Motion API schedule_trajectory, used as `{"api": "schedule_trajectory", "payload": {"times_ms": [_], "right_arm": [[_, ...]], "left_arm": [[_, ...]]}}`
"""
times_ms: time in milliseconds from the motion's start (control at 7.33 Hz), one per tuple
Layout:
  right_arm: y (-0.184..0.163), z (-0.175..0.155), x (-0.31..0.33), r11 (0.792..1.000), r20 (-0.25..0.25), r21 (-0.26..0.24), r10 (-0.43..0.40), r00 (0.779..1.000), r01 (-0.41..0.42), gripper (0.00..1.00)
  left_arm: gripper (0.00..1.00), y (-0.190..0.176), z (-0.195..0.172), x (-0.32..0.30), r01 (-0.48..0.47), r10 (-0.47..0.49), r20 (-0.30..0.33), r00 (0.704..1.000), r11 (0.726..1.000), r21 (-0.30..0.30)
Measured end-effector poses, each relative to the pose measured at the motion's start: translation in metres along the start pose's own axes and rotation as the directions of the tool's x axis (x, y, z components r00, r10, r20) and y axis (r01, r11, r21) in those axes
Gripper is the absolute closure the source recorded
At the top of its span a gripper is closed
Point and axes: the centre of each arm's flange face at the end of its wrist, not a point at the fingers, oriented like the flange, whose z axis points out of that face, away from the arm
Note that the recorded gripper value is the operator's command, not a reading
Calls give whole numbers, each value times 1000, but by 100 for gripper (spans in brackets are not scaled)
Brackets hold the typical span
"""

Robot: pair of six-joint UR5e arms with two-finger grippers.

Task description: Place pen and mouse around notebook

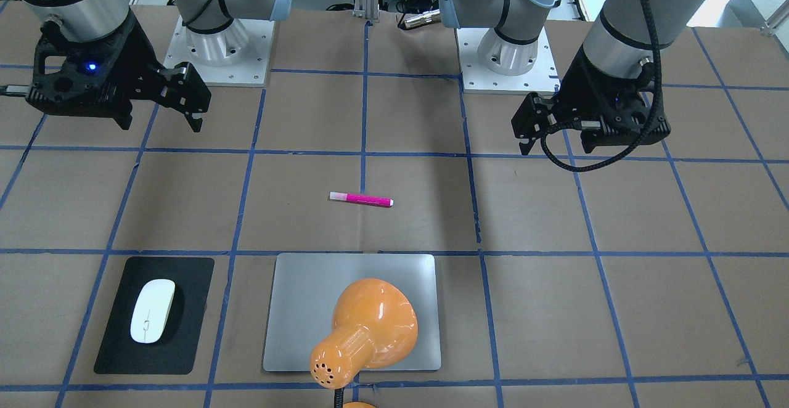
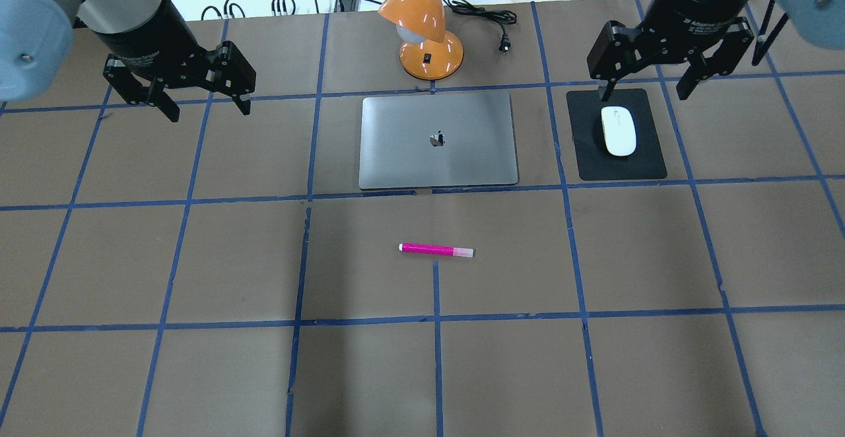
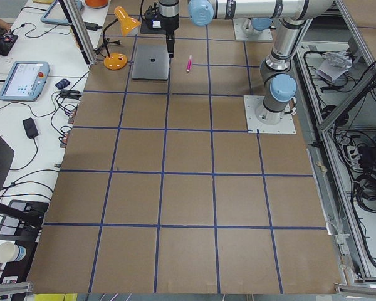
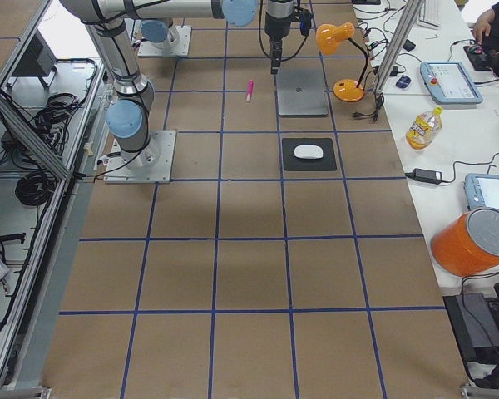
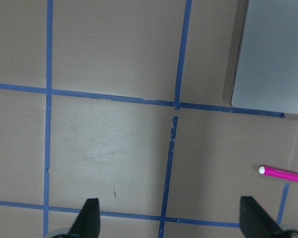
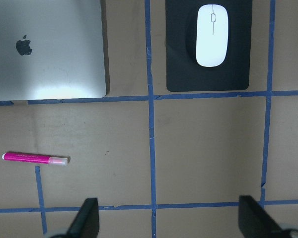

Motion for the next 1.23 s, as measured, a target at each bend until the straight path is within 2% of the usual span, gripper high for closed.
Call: {"api": "schedule_trajectory", "payload": {"times_ms": [409,1227], "right_arm": [[0,0,4,1000,-3,-4,6,1000,-7,0],[1,-1,4,1000,-3,-2,7,1000,-7,0]], "left_arm": [[0,1,-9,2,-65,65,-9,998,998,19],[0,-1,-14,3,-58,58,-14,998,998,29]]}}
